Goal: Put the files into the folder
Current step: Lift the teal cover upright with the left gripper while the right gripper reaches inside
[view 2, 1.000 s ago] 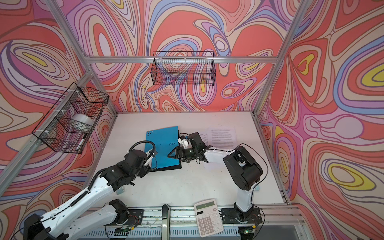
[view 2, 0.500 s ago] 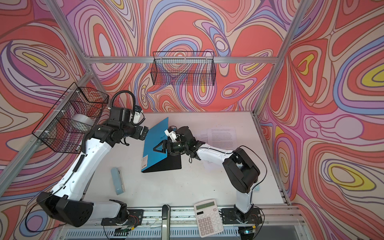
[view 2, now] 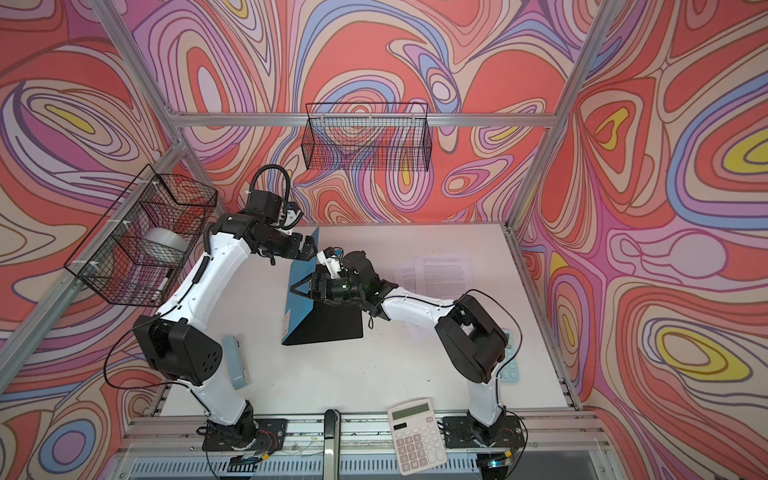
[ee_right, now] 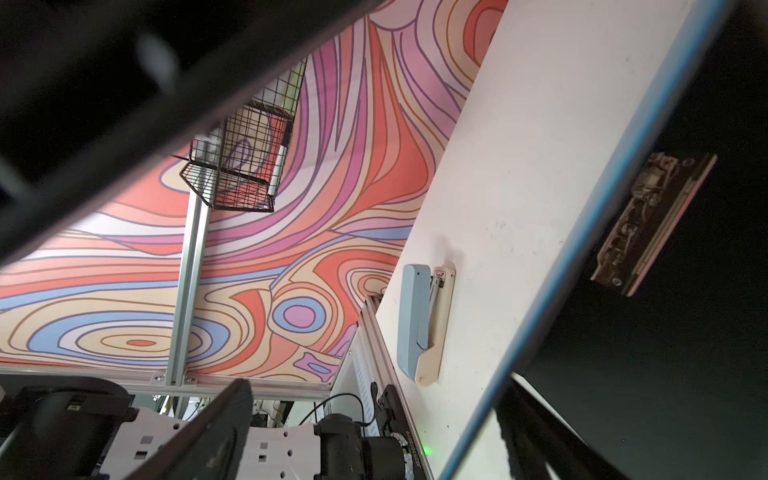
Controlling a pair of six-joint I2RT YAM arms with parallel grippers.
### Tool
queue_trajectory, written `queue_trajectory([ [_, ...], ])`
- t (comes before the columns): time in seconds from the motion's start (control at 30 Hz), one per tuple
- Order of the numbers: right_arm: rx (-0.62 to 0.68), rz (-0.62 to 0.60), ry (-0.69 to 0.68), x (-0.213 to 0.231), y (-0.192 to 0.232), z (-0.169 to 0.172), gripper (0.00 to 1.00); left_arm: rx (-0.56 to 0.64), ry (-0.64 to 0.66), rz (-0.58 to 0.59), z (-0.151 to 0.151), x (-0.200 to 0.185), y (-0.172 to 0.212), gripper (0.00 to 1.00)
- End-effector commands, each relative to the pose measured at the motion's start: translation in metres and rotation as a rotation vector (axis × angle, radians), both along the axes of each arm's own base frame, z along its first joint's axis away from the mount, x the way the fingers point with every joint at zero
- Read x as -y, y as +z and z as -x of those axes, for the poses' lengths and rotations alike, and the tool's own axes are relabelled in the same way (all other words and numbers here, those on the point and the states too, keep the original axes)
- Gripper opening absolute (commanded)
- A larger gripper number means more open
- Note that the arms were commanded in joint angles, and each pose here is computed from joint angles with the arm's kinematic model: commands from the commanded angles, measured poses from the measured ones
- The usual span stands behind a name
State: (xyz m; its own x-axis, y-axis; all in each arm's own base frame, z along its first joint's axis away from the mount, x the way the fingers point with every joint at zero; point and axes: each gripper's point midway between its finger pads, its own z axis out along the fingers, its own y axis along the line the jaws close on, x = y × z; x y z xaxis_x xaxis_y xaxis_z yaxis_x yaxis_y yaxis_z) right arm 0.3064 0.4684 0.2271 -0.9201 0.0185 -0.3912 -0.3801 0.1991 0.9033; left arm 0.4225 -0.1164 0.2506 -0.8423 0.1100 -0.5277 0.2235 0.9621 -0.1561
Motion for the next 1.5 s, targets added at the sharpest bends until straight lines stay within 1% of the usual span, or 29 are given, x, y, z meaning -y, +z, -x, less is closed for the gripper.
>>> queue_trajectory([
  [0.0, -0.003, -0.095, -0.024, -0.014, 0.013, -0.005, 0.95, -0.060, 0.032, 0.048, 0.004, 0.003, 0.000, 1.00],
  [0.17, -0.023, -0.139, -0.013, -0.025, 0.013, -0.004, 0.94, -0.094, 0.056, 0.001, 0.002, -0.005, -0.014, 1.00],
  [0.23, -0.023, -0.143, -0.021, -0.026, 0.014, -0.005, 0.94, -0.113, 0.066, -0.024, 0.004, -0.010, -0.020, 0.98],
  [0.47, -0.037, -0.191, -0.005, -0.030, 0.023, -0.003, 0.94, -0.151, 0.109, -0.102, 0.006, -0.027, -0.037, 0.85],
  [0.57, -0.048, -0.189, -0.005, -0.031, 0.020, -0.003, 0.94, -0.146, 0.128, -0.130, 0.004, -0.035, -0.037, 0.78],
  [0.63, -0.054, -0.189, -0.007, -0.031, 0.018, -0.003, 0.94, -0.138, 0.137, -0.156, 0.005, -0.040, -0.035, 0.70],
  [0.7, -0.056, -0.188, -0.008, -0.031, 0.017, -0.002, 0.94, -0.131, 0.144, -0.186, 0.006, -0.046, -0.034, 0.66],
  [0.77, -0.057, -0.185, -0.010, -0.030, 0.016, -0.002, 0.93, -0.128, 0.145, -0.215, 0.006, -0.051, -0.035, 0.58],
  [0.87, -0.056, -0.184, -0.010, -0.029, 0.017, -0.002, 0.93, -0.156, 0.142, -0.246, 0.009, -0.056, -0.039, 0.41],
  [0.93, -0.055, -0.174, -0.011, -0.027, 0.016, 0.000, 0.93, -0.181, 0.142, -0.238, 0.011, -0.059, -0.042, 0.30],
  [0.97, -0.049, -0.170, -0.011, -0.026, 0.016, 0.001, 0.93, -0.188, 0.146, -0.235, 0.011, -0.061, -0.042, 0.26],
  [1.03, -0.040, -0.126, -0.020, -0.023, 0.012, 0.001, 0.93, -0.194, 0.157, -0.233, 0.013, -0.065, -0.040, 0.18],
  [1.07, -0.030, -0.100, -0.029, -0.021, 0.009, 0.001, 0.93, -0.194, 0.157, -0.237, 0.013, -0.067, -0.038, 0.17],
  [1.17, -0.018, 0.033, -0.069, -0.011, -0.011, -0.002, 0.93, -0.184, 0.165, -0.237, 0.015, -0.072, -0.030, 0.14],
  [1.3, -0.033, 0.234, -0.156, 0.012, -0.048, -0.017, 0.90, -0.187, 0.185, -0.208, 0.019, -0.076, -0.023, 0.01],
  [1.37, -0.028, 0.332, -0.189, 0.024, -0.065, -0.023, 0.88, -0.202, 0.195, -0.172, 0.021, -0.075, -0.023, 0.00],
  [1.47, -0.032, 0.442, -0.214, 0.036, -0.089, -0.030, 0.87, -0.228, 0.215, -0.097, 0.024, -0.074, -0.024, 0.00],
])
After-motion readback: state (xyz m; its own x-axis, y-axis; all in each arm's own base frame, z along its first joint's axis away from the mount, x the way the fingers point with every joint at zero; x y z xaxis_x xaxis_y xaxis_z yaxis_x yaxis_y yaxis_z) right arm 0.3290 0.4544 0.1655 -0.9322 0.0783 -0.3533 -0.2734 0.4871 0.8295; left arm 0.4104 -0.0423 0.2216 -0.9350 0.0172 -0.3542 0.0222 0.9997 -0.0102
